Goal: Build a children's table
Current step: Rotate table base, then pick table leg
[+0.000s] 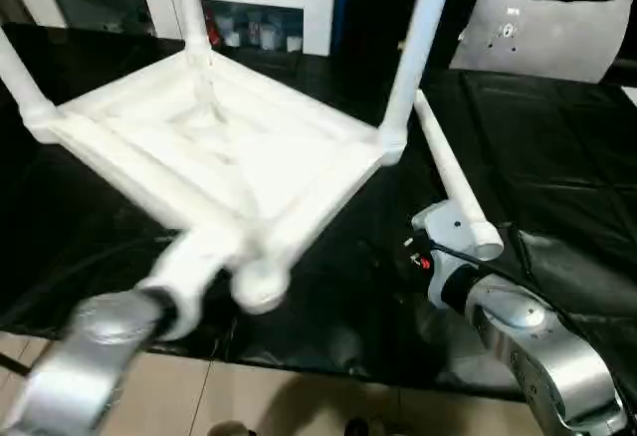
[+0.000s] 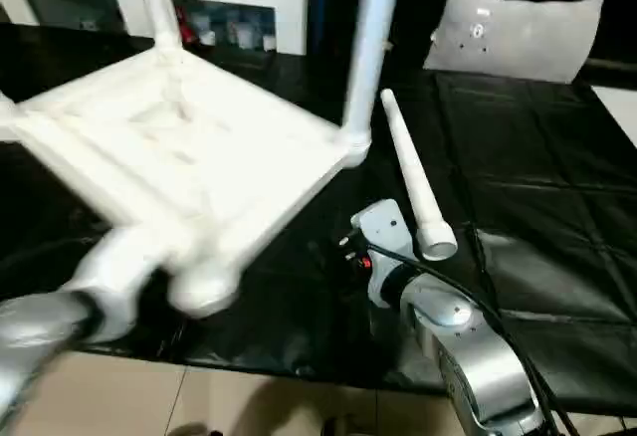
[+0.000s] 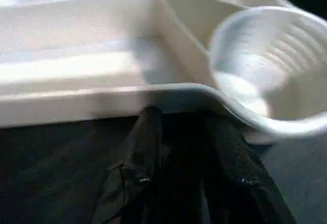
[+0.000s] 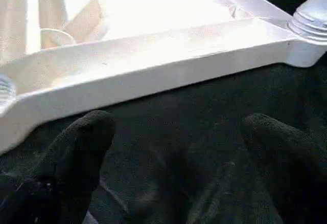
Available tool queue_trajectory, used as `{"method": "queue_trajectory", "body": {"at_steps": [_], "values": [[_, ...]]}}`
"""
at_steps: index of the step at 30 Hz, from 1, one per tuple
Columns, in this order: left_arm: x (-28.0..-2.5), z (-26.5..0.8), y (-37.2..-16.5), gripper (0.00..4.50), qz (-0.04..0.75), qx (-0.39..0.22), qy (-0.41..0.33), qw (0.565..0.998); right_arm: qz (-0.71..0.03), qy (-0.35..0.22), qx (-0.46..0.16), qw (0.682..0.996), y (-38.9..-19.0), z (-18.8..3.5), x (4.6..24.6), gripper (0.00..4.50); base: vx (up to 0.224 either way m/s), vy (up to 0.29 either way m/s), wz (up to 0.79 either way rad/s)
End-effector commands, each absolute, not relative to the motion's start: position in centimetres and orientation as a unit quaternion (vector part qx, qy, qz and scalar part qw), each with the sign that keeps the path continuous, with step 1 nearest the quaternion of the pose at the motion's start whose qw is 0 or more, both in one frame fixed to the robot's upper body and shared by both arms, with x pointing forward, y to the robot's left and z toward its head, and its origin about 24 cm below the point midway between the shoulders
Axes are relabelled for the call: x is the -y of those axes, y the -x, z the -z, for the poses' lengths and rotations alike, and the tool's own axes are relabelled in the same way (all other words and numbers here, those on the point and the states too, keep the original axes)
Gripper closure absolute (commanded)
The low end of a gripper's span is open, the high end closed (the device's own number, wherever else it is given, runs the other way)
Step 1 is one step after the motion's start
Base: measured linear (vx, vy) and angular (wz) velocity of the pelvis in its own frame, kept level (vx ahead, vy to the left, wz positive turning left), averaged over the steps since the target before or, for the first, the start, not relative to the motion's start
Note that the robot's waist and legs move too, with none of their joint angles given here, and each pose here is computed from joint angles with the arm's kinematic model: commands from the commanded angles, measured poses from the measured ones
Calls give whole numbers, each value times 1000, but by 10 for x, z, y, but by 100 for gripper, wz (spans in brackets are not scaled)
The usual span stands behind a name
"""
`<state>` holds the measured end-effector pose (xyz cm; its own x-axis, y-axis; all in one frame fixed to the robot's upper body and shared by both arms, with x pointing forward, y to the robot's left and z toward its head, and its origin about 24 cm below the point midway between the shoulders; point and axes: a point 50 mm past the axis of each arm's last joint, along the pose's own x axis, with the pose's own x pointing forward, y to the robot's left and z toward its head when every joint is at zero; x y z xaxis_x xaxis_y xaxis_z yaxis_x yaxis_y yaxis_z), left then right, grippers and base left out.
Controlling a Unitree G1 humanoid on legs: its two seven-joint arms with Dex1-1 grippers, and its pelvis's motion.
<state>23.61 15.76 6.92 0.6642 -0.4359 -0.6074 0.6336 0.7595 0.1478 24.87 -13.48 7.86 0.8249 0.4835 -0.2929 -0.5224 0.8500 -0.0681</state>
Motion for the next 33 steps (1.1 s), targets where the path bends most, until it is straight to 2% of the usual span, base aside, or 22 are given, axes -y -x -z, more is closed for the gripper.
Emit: {"method": "queue_trajectory", "body": {"at_steps": [1, 7, 14, 15, 17, 19, 21, 22, 23, 24, 33], "values": [[-136, -64, -243, 311, 333, -265, -170, 889, -238, 80, -115, 961, -254, -87, 143, 0, 0, 0, 0], [-106, -55, -262, 311, 346, -230, -172, 894, -204, 65, -104, 971, -260, -94, 149, 0, 0, 0, 0], [-109, -59, -259, 311, 331, -210, -158, 906, -140, 41, -127, 981, -271, -100, 157, 0, 0, 0, 0], [-109, -70, -251, 311, 355, -177, -130, 909, -108, 43, -159, 980, -283, -100, 163, 0, 0, 0, 0], [-110, -83, -236, 311, 388, -152, -87, 905, -107, 36, -189, 975, -300, -102, 166, 0, 0, 0, 0], [-110, -86, -233, 311, 394, -150, -77, 903, -109, 34, -196, 974, -305, -103, 167, 0, 0, 0, 0], [-112, -91, -225, 311, 411, -146, -73, 897, -112, 41, -218, 969, -318, -102, 169, 0, 0, 0, 0], [-116, -95, -218, 311, 425, -148, -74, 890, -114, 60, -238, 963, -334, -100, 171, 0, 0, 0, 0], [-117, -97, -215, 311, 430, -149, -75, 888, -114, 67, -244, 961, -339, -100, 172, 0, 0, 0, 0], [-119, -101, -211, 311, 441, -153, -79, 881, -92, 78, -256, 959, -353, -99, 177, 0, 0, 0, 0], [-127, -114, -206, 311, 440, -150, -93, 880, -52, 105, -312, 943, -382, -99, 194, 0, 0, 0, 0]]}}
